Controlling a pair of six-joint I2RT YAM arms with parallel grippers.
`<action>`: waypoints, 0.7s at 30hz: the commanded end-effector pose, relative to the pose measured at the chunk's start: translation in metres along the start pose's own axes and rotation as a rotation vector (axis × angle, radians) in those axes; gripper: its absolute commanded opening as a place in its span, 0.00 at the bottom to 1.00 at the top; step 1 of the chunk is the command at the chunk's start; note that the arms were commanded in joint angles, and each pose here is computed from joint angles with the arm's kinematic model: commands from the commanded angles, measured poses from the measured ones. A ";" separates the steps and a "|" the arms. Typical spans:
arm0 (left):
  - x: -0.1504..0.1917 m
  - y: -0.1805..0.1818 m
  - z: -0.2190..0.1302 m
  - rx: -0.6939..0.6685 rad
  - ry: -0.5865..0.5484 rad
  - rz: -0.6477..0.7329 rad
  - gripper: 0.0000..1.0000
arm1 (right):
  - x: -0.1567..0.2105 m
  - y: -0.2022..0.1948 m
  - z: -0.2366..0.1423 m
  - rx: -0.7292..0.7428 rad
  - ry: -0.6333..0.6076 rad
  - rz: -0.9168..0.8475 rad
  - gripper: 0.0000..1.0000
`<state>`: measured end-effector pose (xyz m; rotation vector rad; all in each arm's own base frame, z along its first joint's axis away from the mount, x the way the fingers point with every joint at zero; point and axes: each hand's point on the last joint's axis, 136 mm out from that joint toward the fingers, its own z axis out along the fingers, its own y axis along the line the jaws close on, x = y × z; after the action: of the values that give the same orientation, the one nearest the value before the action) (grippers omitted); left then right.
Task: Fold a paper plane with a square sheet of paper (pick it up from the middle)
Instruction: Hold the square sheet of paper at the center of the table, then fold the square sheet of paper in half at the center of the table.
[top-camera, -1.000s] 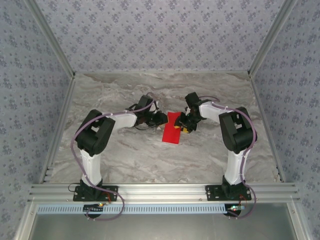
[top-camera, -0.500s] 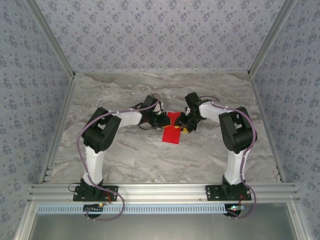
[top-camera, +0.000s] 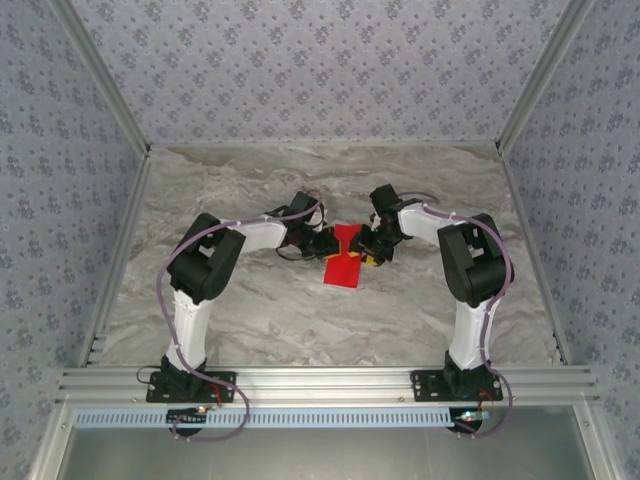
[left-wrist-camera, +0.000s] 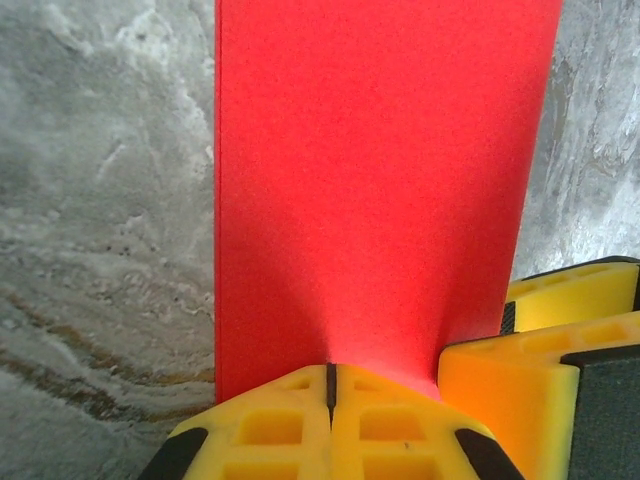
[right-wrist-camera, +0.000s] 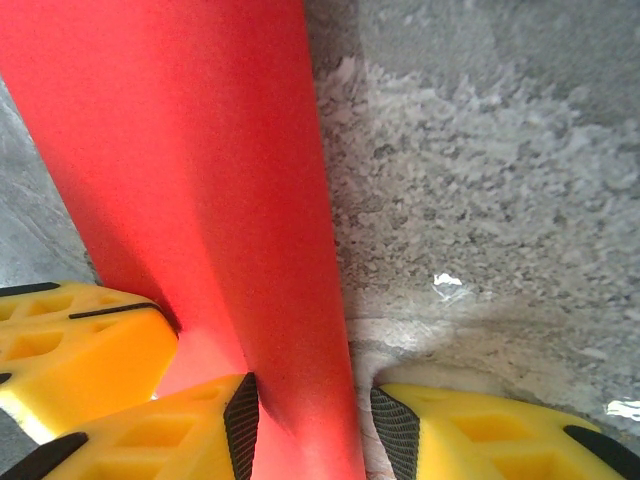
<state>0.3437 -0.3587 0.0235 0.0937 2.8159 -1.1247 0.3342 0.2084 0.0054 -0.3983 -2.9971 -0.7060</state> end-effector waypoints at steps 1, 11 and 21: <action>0.020 0.031 0.012 -0.109 0.073 -0.025 0.05 | 0.031 -0.098 0.062 0.332 0.093 0.059 0.44; 0.044 0.073 0.017 -0.250 0.138 -0.061 0.03 | -0.004 -0.034 -0.014 0.092 -0.134 0.026 0.46; 0.050 0.087 0.018 -0.298 0.145 -0.087 0.01 | -0.018 0.030 -0.067 -0.114 -0.306 -0.155 0.24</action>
<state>0.3423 -0.3561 0.0191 0.1390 2.8326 -1.0802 0.3475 0.1827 0.0581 -0.4154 -3.2568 -0.8202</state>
